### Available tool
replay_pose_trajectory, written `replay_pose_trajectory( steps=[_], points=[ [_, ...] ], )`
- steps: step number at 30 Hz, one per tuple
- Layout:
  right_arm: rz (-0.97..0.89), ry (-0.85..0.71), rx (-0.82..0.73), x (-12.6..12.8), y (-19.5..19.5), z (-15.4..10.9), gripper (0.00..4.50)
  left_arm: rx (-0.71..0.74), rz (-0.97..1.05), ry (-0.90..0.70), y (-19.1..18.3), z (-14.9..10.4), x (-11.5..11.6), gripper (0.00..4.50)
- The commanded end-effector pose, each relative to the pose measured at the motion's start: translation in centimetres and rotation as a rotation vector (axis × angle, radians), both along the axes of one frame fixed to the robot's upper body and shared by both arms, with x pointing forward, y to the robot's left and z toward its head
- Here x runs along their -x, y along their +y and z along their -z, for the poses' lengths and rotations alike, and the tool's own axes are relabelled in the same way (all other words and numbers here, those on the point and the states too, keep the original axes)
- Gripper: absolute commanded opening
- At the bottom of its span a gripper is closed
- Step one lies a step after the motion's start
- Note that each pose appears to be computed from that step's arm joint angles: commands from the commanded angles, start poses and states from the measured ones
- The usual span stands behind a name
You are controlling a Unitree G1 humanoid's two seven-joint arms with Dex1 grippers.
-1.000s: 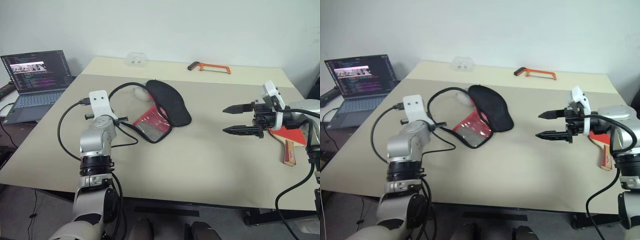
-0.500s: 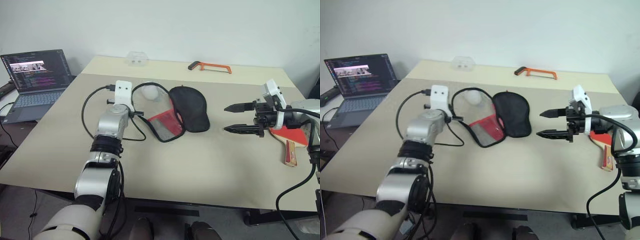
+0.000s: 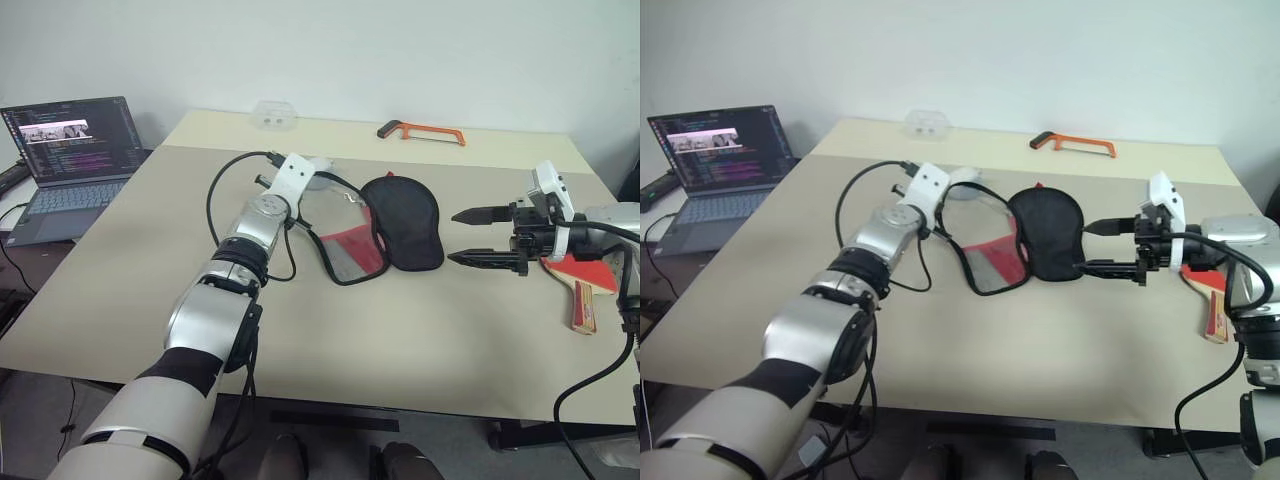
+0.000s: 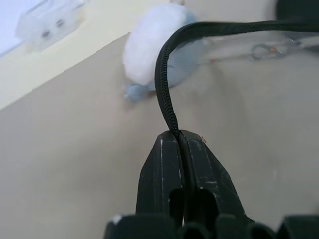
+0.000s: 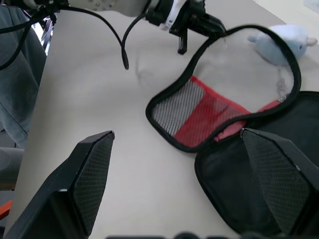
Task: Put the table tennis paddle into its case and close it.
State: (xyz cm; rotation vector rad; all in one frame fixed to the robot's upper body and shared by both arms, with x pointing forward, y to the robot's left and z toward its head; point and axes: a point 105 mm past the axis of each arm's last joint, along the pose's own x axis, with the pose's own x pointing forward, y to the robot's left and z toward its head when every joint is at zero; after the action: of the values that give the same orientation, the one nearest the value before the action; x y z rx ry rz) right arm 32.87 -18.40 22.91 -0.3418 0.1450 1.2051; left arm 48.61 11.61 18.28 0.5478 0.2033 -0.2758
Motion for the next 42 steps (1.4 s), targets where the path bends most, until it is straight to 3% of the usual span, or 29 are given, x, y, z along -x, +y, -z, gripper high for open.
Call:
replay_pose_trajectory(
  steps=[1,12,23,42],
  points=[
    [0.008,-0.063,-0.017,0.3,-0.2,-1.4,4.5,-0.031,0.112,-0.081,-3.3,-2.7,0.0,0.02],
    [0.02,-0.074,-0.036,-0.1,0.1,-1.4,4.5,-0.313,0.195,-0.23,-4.1,-4.8,-0.1,0.02],
    [0.034,-0.084,-0.043,-0.4,0.1,-1.4,4.5,-0.413,0.211,-0.288,-3.3,-5.3,-0.1,0.02],
    [0.067,-0.091,-0.041,-0.3,-0.2,-1.5,4.5,-0.305,0.19,-0.38,-7.8,-5.8,0.3,0.02]
  ],
)
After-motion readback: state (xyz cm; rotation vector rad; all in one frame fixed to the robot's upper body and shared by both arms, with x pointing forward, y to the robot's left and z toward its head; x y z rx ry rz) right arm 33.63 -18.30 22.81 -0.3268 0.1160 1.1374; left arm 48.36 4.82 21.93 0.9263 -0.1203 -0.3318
